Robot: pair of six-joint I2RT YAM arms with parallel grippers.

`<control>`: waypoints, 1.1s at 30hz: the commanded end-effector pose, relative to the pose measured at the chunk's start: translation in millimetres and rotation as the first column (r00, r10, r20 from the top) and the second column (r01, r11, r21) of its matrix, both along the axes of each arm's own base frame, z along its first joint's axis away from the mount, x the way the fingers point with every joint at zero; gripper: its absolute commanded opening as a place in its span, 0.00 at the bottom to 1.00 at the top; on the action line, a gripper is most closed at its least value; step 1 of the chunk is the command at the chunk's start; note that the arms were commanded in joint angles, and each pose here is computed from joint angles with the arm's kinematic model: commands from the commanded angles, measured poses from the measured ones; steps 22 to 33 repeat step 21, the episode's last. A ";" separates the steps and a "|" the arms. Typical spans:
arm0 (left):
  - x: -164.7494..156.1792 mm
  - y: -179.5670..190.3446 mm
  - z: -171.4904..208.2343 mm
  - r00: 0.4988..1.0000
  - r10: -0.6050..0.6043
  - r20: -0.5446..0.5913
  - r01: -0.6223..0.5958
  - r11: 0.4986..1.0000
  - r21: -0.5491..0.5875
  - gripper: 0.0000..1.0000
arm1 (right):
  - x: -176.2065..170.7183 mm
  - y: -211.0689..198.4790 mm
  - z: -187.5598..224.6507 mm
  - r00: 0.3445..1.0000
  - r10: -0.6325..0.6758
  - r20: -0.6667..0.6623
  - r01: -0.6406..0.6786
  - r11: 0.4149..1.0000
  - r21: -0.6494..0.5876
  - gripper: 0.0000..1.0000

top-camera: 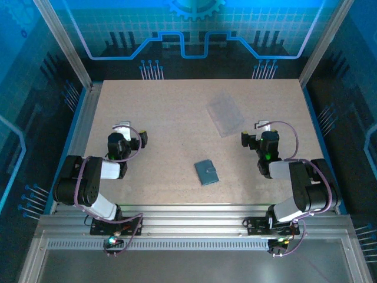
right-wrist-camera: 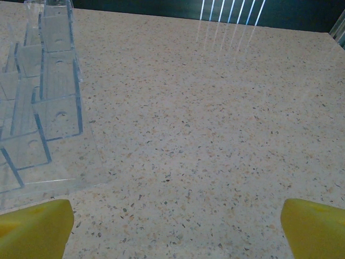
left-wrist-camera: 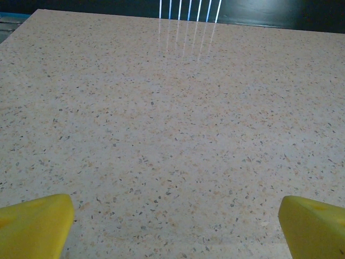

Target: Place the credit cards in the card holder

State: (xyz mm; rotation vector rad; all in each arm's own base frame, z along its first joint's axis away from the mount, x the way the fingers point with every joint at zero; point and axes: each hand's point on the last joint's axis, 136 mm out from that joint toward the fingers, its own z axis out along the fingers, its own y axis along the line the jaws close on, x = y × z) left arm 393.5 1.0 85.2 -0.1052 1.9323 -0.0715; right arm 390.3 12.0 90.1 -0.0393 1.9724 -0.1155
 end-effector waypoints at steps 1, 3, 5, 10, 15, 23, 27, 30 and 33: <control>5.3 -6.0 10.8 0.999 -0.035 0.028 0.035 0.999 0.015 0.99 | 5.1 3.8 6.7 1.000 0.007 0.025 -0.007 1.000 -0.008 1.00; 5.2 -5.8 10.4 0.999 -0.034 0.026 0.034 0.999 0.015 0.99 | 4.9 3.7 6.4 1.000 0.007 0.024 -0.006 1.000 -0.008 1.00; 5.2 -6.3 10.4 0.999 -0.036 0.026 0.035 0.999 0.014 0.99 | 4.8 3.4 6.4 1.000 0.006 0.024 -0.006 1.000 -0.009 1.00; 5.1 -6.5 10.6 0.999 -0.036 0.027 0.036 0.999 0.015 0.99 | 4.9 3.1 6.4 1.000 0.005 0.024 -0.005 1.000 -0.007 1.00; 5.3 -6.7 9.6 0.999 -0.037 0.022 0.037 0.999 0.014 0.99 | 4.9 3.1 6.4 1.000 0.005 0.024 -0.005 1.000 -0.007 1.00; 5.2 -6.7 10.3 0.999 -0.037 0.025 0.037 0.999 0.015 0.99 | 5.7 3.3 5.6 1.000 0.020 0.016 -0.021 1.000 0.010 1.00; 5.2 -6.7 10.3 0.999 -0.037 0.025 0.037 0.999 0.015 0.99 | 5.7 3.3 5.6 1.000 0.020 0.016 -0.021 1.000 0.010 1.00; 5.2 -6.7 10.3 0.999 -0.037 0.025 0.037 0.999 0.015 0.99 | 5.7 3.3 5.6 1.000 0.020 0.016 -0.021 1.000 0.010 1.00; 5.2 -6.7 10.3 0.999 -0.037 0.025 0.037 0.999 0.015 0.99 | 5.7 3.3 5.6 1.000 0.020 0.016 -0.021 1.000 0.010 1.00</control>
